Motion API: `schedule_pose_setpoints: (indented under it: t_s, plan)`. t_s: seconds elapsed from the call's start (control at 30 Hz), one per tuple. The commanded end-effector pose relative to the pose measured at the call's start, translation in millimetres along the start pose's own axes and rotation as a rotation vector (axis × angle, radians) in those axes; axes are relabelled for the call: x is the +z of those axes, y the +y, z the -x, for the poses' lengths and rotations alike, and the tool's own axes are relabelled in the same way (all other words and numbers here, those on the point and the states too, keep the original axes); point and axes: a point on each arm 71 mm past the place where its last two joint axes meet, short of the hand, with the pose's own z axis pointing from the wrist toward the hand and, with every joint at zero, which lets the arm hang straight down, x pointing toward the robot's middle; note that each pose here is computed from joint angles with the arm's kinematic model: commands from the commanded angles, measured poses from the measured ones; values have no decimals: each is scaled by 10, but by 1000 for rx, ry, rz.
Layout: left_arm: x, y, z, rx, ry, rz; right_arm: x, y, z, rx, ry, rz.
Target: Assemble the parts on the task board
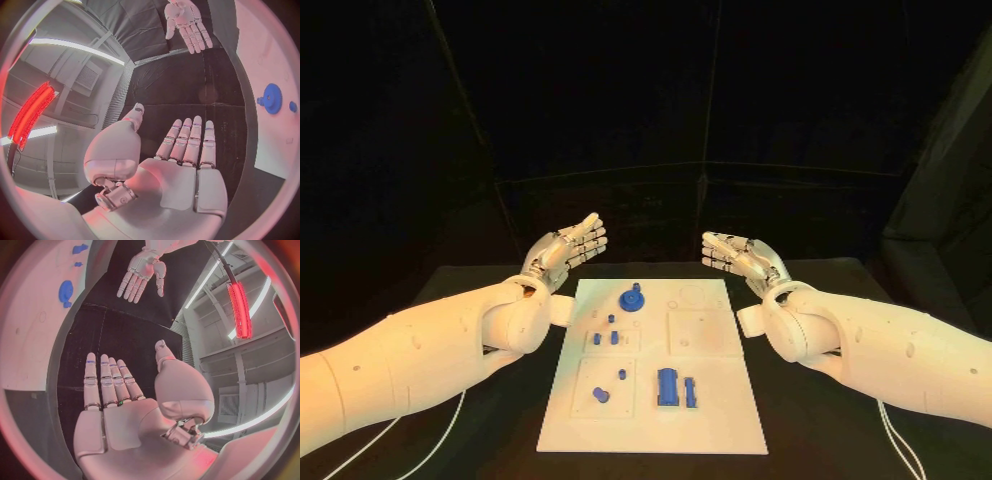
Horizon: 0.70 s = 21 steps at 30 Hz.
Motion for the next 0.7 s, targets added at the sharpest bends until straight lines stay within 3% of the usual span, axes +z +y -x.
schedule_pose_setpoints:
  t_s: [0.03, 0.23, 0.37, 0.53, 0.7]
  plan:
    - [-100, -9, -56, 58, -107, -14, -108, 91, -43, 41, -131, 2]
    - [-320, -24, -238, 85, -186, -13, -280, 210, -171, 86, -188, -11]
    - [-413, -41, -308, 96, -218, -13, -330, 243, -205, 97, -202, -17]
    - [-474, -54, -351, 103, -237, -13, -337, 247, -209, 98, -204, -17]
    - [-480, -55, -355, 104, -239, -13, -337, 247, -209, 98, -204, -17]
